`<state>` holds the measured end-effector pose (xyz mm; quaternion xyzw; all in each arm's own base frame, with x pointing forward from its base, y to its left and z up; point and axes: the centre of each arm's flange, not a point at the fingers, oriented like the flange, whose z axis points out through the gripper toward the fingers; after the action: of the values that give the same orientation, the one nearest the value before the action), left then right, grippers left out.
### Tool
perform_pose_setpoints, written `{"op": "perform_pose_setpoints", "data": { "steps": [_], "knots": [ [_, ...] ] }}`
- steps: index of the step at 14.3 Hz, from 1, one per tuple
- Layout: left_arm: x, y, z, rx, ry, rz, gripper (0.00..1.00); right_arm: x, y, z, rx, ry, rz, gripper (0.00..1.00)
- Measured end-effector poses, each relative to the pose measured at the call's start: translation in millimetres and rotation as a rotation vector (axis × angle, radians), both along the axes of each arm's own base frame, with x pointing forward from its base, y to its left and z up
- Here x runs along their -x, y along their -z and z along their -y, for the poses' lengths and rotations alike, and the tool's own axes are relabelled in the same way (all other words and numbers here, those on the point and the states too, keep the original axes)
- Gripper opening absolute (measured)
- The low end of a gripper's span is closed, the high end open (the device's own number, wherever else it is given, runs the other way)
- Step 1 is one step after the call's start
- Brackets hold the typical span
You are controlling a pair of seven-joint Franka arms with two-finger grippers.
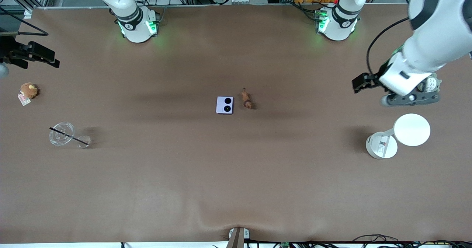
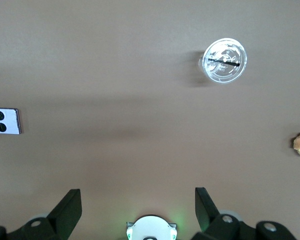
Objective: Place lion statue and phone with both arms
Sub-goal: 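Reach the left gripper to the lion while the right gripper reaches the phone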
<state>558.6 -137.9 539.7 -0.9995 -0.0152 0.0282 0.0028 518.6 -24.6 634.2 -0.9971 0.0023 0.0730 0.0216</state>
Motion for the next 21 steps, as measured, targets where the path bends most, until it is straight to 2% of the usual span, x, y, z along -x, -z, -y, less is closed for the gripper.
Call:
{"op": "perform_pose_setpoints", "data": {
  "steps": [4,8,11,15,16,18,21],
  "knots": [
    [0,44,37,0.005,-0.049,-0.021,1.0,-10,19,4,0.004,0.023,-0.027,1.0],
    [6,89,92,-0.011,-0.175,-0.079,1.0,-29,38,7,0.016,0.086,-0.016,1.0],
    [22,112,146,-0.019,-0.235,-0.088,1.0,-40,51,8,0.018,0.091,-0.01,1.0],
    [51,157,230,0.01,-0.304,-0.067,1.0,-44,58,-2,0.015,0.075,-0.02,1.0],
    [59,175,251,0.014,-0.317,-0.059,0.97,-45,59,-13,0.013,0.056,-0.021,1.0],
    [74,210,286,0.017,-0.35,-0.032,0.98,-48,66,-57,0.015,-0.002,-0.03,1.0],
    [95,252,324,0.021,-0.375,0.009,0.97,-50,95,-141,0.042,-0.033,-0.068,1.0]
  ]
}}
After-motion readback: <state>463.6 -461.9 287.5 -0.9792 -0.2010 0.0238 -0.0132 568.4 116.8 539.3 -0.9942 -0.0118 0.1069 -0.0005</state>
